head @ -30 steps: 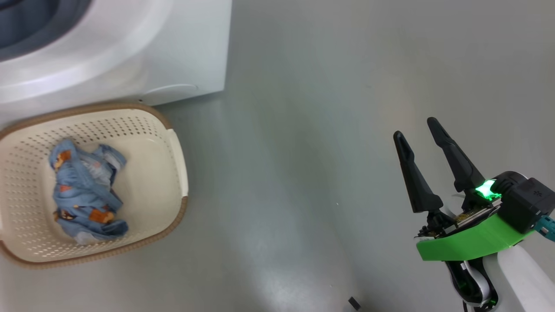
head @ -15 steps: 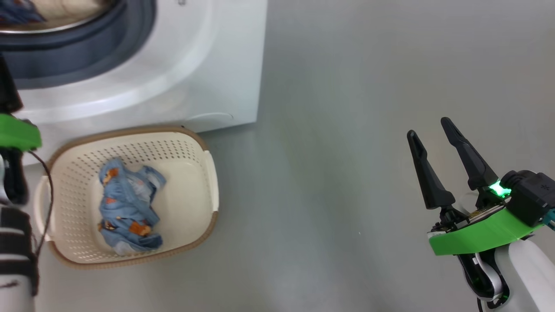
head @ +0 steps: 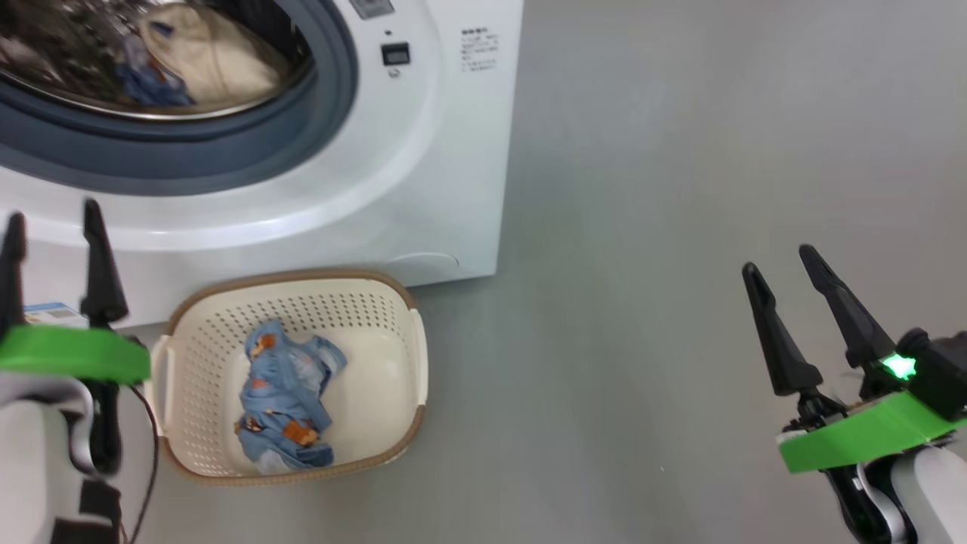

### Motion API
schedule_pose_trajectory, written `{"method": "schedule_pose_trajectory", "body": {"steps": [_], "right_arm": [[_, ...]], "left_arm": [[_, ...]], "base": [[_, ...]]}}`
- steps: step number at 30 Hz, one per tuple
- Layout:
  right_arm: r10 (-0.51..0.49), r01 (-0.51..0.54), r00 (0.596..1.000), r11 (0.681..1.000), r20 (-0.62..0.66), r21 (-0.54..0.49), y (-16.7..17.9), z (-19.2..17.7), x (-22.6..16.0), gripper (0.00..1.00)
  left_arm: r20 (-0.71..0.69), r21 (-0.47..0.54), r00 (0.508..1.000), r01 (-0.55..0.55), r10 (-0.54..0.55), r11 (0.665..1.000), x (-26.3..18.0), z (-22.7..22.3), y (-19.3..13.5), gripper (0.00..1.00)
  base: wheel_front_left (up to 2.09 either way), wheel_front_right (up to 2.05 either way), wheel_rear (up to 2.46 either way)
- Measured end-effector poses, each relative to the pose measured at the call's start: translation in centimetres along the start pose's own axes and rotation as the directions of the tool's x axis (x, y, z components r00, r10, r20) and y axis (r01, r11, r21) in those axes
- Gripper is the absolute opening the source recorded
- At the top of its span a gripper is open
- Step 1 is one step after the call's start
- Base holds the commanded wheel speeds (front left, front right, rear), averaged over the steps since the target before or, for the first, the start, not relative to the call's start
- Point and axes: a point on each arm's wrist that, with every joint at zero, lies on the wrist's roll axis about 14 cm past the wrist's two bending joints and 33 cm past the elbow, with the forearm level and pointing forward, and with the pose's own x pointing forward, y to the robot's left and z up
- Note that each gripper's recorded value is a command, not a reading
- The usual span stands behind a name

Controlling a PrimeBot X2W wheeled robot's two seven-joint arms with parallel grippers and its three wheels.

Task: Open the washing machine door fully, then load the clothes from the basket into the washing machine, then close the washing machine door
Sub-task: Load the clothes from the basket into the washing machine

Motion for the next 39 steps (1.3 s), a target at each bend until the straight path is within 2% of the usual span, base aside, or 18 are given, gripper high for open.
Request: {"method": "schedule_pose_trajectory", "body": {"steps": [9, 22, 39], "right_arm": [[0.02, -0.02, 1.0, 1.0, 0.014, -0.003, 0.7, 0.9, -1.3, 1.0], [0.01, -0.011, 1.0, 1.0, 0.017, 0.004, 0.7, 1.3, -3.6, 1.0], [-0.003, 0.002, 1.0, 1.0, 0.014, 0.014, 0.7, 1.1, -4.7, 1.0]], "left_arm": [[0.03, 0.018, 0.999, -0.021, 0.021, 1.0, -4.7, 1.5, 1.2, 1.0], [0.026, 0.026, 0.998, -0.055, 0.055, 0.998, -11.9, 0.9, 2.1, 1.0], [0.031, 0.03, 0.995, -0.097, 0.096, 0.995, -16.7, 0.8, 2.8, 1.0]], "base": [[0.0, 0.0, 0.0], [0.0, 0.0, 0.0], [0.0, 0.0, 0.0]]}}
